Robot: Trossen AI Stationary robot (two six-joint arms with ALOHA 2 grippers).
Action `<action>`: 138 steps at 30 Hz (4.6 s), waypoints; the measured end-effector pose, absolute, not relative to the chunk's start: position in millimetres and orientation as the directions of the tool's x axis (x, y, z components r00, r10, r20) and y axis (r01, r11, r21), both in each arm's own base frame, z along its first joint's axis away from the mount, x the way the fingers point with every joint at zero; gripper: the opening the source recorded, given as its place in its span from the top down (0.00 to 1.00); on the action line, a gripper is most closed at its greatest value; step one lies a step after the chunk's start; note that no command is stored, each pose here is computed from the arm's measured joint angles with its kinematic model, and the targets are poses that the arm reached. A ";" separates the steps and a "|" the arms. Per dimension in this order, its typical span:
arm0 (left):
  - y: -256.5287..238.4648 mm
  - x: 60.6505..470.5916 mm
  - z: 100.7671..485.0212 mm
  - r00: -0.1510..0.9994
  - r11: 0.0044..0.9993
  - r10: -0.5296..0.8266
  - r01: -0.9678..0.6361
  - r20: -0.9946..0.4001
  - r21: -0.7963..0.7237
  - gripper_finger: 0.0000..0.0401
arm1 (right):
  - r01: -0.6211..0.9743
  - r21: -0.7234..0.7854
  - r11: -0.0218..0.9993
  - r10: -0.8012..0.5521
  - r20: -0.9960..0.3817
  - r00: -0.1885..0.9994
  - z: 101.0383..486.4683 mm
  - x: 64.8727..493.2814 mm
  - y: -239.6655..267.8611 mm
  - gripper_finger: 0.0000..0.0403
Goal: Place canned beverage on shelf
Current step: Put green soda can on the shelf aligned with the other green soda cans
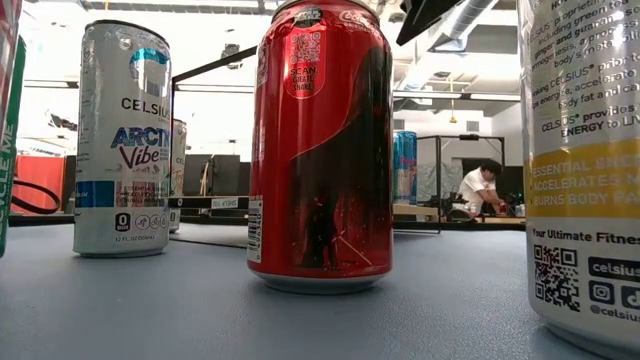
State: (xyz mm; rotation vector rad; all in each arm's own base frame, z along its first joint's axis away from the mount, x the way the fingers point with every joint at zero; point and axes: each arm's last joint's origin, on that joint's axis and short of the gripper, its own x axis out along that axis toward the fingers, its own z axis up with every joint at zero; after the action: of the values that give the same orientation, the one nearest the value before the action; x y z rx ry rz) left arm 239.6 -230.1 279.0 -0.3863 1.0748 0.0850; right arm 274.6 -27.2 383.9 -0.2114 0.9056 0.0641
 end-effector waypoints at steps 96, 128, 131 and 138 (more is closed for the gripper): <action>31.2 350.9 390.6 0.435 0.075 0.385 -0.894 -0.814 -0.442 0.21 | -0.038 -0.223 0.974 -0.146 -0.749 0.646 428.6 222.3 -69.4 0.36; 7.2 426.4 295.6 0.328 0.295 0.343 -0.927 -0.880 -0.231 0.19 | -0.066 -0.196 0.978 -0.122 -0.803 0.583 423.3 216.3 -67.5 0.36; 6.8 427.8 293.9 0.332 0.311 0.327 -0.922 -0.885 -0.231 0.19 | -0.066 -0.196 0.978 -0.122 -0.802 0.585 423.3 216.6 -67.5 0.36; 9.9 429.1 292.8 0.332 0.320 0.345 -0.921 -0.878 -0.222 0.19 | -0.065 -0.198 0.978 -0.123 -0.799 0.588 423.5 216.9 -67.7 0.36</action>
State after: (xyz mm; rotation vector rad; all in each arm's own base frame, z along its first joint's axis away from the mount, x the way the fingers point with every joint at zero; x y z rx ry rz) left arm 429.1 9.9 292.8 -0.8475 0.8306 0.9710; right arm 216.9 -67.7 423.5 -0.2149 0.9431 -0.0343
